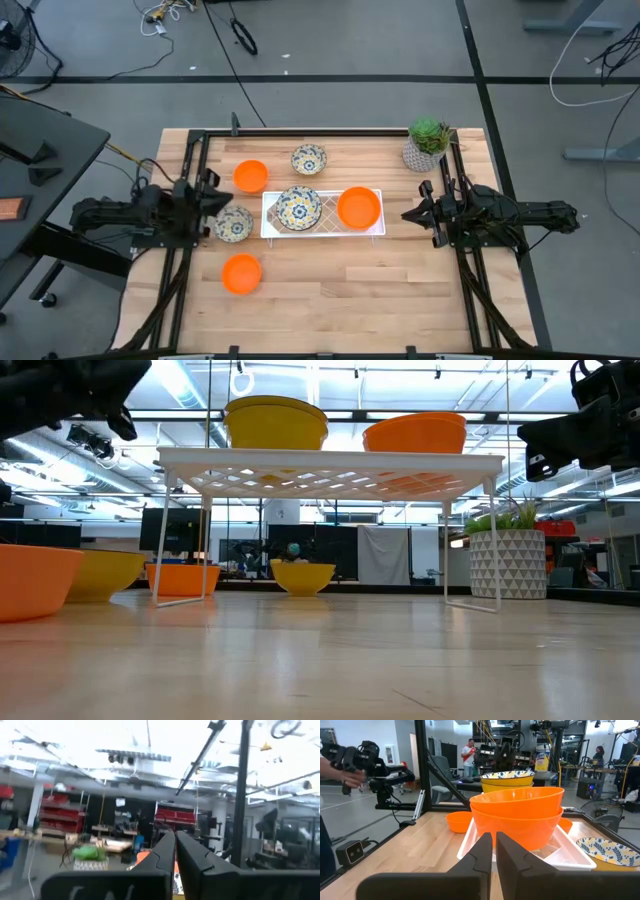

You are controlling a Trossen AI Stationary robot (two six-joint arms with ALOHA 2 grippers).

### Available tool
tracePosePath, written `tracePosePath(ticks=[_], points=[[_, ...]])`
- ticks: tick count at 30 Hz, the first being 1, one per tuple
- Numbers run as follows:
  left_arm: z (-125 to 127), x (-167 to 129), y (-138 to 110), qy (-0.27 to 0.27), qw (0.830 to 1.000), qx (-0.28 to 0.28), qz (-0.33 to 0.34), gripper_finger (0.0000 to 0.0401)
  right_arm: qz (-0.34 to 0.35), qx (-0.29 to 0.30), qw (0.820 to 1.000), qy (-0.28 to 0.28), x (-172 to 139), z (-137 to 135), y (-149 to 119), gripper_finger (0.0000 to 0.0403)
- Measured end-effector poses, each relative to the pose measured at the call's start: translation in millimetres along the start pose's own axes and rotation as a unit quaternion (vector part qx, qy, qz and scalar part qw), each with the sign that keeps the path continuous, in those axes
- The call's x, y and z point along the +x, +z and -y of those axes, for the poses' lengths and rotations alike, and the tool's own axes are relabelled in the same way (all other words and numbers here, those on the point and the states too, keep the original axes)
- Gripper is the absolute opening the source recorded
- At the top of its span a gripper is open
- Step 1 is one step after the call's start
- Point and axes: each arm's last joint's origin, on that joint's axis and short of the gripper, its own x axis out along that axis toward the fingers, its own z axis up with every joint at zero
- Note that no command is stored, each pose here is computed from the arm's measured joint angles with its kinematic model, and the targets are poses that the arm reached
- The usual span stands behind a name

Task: Pick & Place Mini bowls
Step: Stack the white patterned bowl on the white patterned bowl on the shelf

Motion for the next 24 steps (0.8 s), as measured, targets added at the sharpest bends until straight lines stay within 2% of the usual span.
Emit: tracePosePath(ticks=[7,16,24], points=[[1.4,4.2,30.7,0.042,0.998,-0.022,0.048,0.0005,0.0,0.0,1.0,0.0,0.0,0.0,0.0,0.0027],[4.0,4.6,87.5,0.107,0.986,-0.033,0.123,0.0002,0.0,0.0,1.0,0.0,0.0,0.0,0.0,0.0027],[8.6,16.9,127.2,0.141,0.986,-0.004,0.083,0.0001,0.0,0.0,1.0,0.0,0.0,0.0,0.0,0.0027]])
